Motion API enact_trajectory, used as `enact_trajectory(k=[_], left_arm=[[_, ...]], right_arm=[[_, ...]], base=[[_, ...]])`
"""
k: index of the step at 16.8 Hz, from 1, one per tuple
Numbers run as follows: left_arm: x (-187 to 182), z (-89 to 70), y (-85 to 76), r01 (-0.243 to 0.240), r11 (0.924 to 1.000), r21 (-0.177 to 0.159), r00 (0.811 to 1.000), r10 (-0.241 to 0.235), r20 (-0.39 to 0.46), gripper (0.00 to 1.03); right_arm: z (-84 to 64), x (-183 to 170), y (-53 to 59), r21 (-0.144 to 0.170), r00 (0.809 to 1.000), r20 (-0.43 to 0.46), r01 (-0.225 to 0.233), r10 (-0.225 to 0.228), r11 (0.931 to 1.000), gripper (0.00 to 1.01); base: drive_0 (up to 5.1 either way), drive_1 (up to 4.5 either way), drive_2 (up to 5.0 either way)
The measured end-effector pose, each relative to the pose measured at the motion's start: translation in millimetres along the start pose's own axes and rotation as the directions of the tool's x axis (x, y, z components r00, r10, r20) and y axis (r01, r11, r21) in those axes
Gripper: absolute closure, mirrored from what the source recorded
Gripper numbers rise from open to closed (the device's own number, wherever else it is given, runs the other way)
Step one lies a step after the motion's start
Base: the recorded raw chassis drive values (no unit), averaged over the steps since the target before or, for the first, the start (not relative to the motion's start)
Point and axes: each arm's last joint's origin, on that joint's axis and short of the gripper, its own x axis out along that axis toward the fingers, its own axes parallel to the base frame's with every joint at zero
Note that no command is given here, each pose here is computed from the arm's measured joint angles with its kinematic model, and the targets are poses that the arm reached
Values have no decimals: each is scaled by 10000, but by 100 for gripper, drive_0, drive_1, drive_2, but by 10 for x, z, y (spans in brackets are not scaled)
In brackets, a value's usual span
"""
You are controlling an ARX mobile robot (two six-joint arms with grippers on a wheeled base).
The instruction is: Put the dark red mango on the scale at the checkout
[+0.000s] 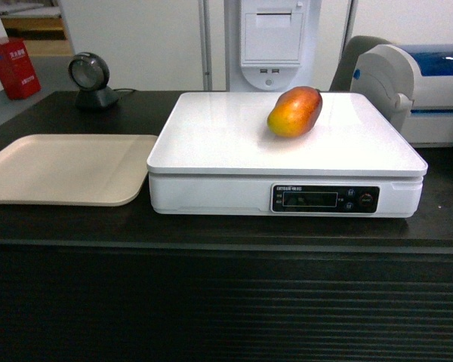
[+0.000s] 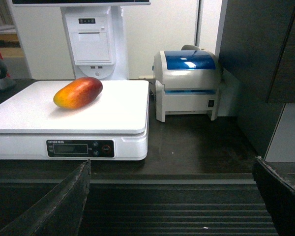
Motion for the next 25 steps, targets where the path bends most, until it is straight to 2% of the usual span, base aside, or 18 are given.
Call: enact_trajectory(k=[2,4,6,8,9,10,11,12,13,14,16,17,25], left_arm=[[-432,-224,284,-999,9950,2,9940,998,-452,5],[-806,-468,501,-2004,9797,25,9736,1995,-1111,5],[-1122,-588,612,-2549,9670,1,9583,2527,-1337,5],[-1300,-571,714,-2962,9550,-128,9518,2941,-874,5],[-1391,-530,798,-3348,9392,-768,9405,3381,340,15],[-1548,-647,833,-3381,9331,-1222,9371,3458,479,26],[-1725,-888,822,-3406,9287,-1466,9391,3435,-58,38],[-1836,-1029,771,-3503,9224,-1626,9363,3493,-358,49],[-1954,-1095,702,-3328,9276,-1698,9411,3381,23,62],[-2016,-1121,666,-3265,9282,-1783,9400,3387,421,74],[-2063,-1255,624,-3270,9278,-1798,9403,3384,363,96],[-2082,-1356,597,-3270,9272,-1824,9419,3356,171,101],[-2213,-1605,501,-3269,9270,-1835,9416,3361,201,101]], right_arm=[[0,0,0,0,10000,0,-4,4,10000,3],[0,0,0,0,10000,0,-4,4,10000,3],[0,0,0,0,10000,0,-4,4,10000,3],[0,0,0,0,10000,0,0,0,10000,3],[0,0,0,0,10000,4,-11,11,10000,3],[-1,0,-1,0,10000,-8,15,-15,10000,3],[0,0,0,0,10000,0,-4,4,10000,3],[0,0,0,0,10000,0,0,0,10000,3],[0,0,0,0,10000,0,-4,4,10000,3],[0,0,0,0,10000,4,-4,4,10000,3],[0,0,0,0,10000,0,0,0,10000,3],[0,0,0,0,10000,0,-4,4,10000,3],[0,0,0,0,10000,0,-4,4,10000,3]], base=[[0,0,0],[0,0,0],[0,0,0],[0,0,0],[0,0,0],[0,0,0],[0,0,0],[0,0,0],[0,0,0],[0,0,0],[0,0,0],[0,0,0],[0,0,0]])
